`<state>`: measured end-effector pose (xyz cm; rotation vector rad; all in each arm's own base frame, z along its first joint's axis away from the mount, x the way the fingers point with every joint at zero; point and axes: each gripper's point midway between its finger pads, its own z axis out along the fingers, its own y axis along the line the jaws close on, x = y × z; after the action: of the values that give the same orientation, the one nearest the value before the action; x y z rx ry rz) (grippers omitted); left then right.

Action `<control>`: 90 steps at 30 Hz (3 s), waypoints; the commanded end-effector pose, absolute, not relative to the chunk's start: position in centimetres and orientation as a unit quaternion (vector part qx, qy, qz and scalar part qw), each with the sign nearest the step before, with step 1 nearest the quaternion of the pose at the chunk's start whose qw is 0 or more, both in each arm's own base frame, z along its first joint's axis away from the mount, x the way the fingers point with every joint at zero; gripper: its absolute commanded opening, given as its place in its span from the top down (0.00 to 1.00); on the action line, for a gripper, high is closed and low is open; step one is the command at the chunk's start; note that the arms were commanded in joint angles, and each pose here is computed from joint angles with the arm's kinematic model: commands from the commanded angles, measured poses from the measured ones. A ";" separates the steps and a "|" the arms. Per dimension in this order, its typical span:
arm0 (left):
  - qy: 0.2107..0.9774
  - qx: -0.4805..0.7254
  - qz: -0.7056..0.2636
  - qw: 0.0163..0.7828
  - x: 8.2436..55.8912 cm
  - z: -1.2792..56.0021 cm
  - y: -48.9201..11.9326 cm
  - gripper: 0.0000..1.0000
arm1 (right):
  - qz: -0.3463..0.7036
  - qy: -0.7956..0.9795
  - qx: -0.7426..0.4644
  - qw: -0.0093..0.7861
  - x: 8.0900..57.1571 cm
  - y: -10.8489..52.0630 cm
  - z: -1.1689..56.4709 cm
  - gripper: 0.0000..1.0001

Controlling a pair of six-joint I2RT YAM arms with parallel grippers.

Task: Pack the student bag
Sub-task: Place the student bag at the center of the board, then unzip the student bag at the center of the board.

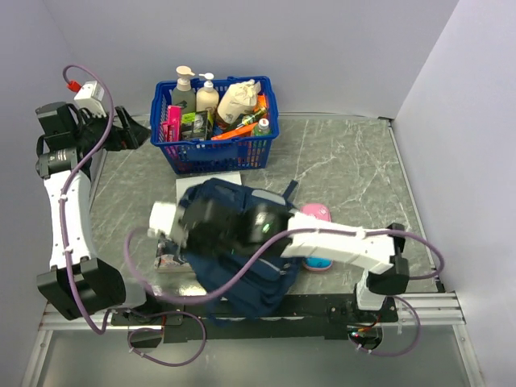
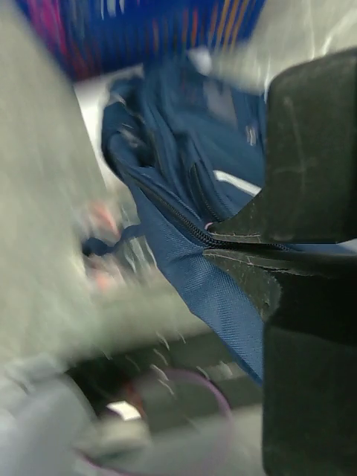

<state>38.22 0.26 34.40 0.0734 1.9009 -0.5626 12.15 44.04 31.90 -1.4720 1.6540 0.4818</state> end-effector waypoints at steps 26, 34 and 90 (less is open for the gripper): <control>0.825 0.288 -0.298 0.383 35.4 18.9 -12.9 0.04 | 0.187 0.863 -0.092 0.460 28.5 19.2 22.0 0.00; 0.832 0.304 -0.296 0.357 35.1 15.0 -14.4 0.04 | 0.217 0.886 -0.060 0.406 30.1 18.5 15.6 0.01; 0.721 0.477 -0.335 0.375 25.0 20.1 -20.1 0.06 | 0.374 0.811 -0.178 0.414 34.6 34.5 21.5 1.00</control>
<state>30.15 -14.69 20.69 0.9259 2.0089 -0.6198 31.40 31.22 15.46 -0.4263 2.2411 0.8584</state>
